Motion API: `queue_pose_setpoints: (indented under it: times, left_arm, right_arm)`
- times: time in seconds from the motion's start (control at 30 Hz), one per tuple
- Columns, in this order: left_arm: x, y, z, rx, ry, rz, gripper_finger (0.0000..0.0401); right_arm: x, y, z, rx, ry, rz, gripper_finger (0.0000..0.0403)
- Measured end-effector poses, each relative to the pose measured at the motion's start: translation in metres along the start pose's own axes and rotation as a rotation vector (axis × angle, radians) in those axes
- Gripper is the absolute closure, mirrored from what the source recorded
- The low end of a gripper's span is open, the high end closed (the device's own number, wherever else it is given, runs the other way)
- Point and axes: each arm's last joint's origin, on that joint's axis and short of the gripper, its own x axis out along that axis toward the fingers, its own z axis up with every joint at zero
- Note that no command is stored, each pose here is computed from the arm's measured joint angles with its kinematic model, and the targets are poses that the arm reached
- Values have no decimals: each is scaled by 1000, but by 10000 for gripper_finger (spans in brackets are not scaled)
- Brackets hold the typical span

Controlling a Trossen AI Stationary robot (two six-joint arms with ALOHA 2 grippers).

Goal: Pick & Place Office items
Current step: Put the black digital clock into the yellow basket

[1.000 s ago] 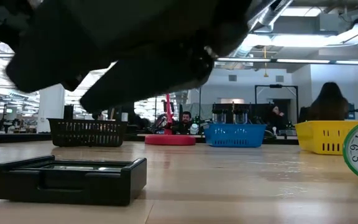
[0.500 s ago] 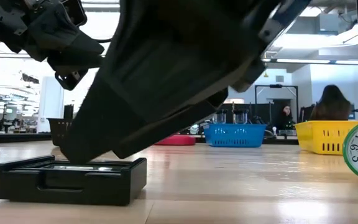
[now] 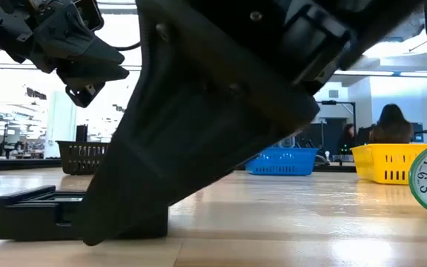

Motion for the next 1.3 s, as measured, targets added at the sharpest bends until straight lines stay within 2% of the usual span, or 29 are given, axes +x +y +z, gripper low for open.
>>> queue_pose_setpoints:
  times: [0.17, 0.3, 0.47, 0.57, 0.87, 1.0, 1.3]
  left_arm:
    - [0, 0, 0, 0, -1, 0, 309]
    - [0, 0, 0, -1, -1, 0, 309]
    - [0, 0, 0, -1, -1, 0, 309]
    - [0, 0, 0, -1, -1, 0, 309]
    - [0, 0, 0, -1, -1, 0, 309]
    - [0, 0, 0, -1, -1, 0, 309]
    - [0, 0, 0, -1, -1, 0, 309]
  right_arm:
    - [-1, -3, 3, -27, 5, 9, 154]
    - [0, -6, 4, 6, 14, 21, 154]
    - [5, -16, 6, 32, 102, 98, 154]
    - [6, -18, 6, 28, 113, 102, 160]
    - [4, -13, 1, -159, 109, 102, 232]
    - [4, -13, 0, -170, 113, 103, 257]
    - [-18, -18, 9, -175, 173, 103, 240]
